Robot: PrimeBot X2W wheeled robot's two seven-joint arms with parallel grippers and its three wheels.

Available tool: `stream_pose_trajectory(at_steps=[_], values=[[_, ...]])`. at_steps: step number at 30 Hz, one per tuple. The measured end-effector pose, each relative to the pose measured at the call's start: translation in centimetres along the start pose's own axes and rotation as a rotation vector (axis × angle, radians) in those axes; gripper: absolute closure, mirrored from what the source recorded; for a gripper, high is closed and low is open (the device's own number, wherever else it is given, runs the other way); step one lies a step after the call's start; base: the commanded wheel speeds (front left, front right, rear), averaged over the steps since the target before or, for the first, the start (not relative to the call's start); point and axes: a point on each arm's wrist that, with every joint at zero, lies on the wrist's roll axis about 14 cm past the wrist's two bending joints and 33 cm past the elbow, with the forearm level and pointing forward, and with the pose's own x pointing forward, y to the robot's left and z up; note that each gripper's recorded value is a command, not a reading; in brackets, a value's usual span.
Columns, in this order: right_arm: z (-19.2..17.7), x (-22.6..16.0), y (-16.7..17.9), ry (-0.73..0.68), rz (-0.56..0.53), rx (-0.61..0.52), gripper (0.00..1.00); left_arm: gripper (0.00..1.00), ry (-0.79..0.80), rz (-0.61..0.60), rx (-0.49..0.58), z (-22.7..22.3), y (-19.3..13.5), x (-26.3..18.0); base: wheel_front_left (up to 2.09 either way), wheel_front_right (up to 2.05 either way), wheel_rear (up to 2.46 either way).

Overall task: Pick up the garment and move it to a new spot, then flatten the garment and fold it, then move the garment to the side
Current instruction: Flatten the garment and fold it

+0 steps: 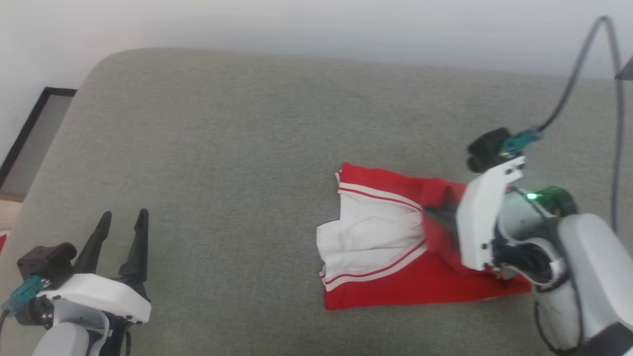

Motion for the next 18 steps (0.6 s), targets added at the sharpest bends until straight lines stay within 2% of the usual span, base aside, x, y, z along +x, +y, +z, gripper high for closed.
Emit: stream_pose_trajectory(at_steps=[6, 10, 11, 12, 13, 14, 18], values=[[-0.3, 2.9, 3.4, 0.042, 0.093, -0.034, 1.00, 0.00, -0.004, 0.023, -0.007, 0.1, 0.7, -0.9, 0.00, 0.00, 0.00], [-0.8, 4.1, 4.1, 0.065, 0.107, -0.046, 1.00, 0.00, -0.008, 0.037, -0.010, 0.3, 1.1, -1.2, 0.00, 0.00, 0.00], [-0.6, 4.2, 4.2, 0.057, 0.111, -0.041, 0.89, 0.00, -0.011, 0.038, -0.010, 0.3, 1.2, -1.3, 0.00, 0.00, 0.00], [-0.6, 4.4, 4.2, 0.056, 0.112, -0.041, 0.61, 0.00, -0.012, 0.040, -0.010, 0.4, 1.2, -1.3, 0.00, 0.00, 0.00], [-0.4, 4.4, 4.3, 0.050, 0.115, -0.039, 0.05, 0.00, -0.013, 0.039, -0.011, 0.4, 1.2, -1.3, 0.00, 0.00, 0.00], [-0.2, 4.4, 4.4, 0.039, 0.120, -0.030, 0.00, 0.00, -0.013, 0.040, -0.012, 0.4, 1.3, -1.3, 0.00, 0.00, 0.00], [0.9, 3.8, 4.1, -0.002, 0.111, -0.036, 0.00, 0.00, -0.022, 0.038, -0.016, 0.7, 1.2, -0.9, 0.00, 0.00, 0.00]])
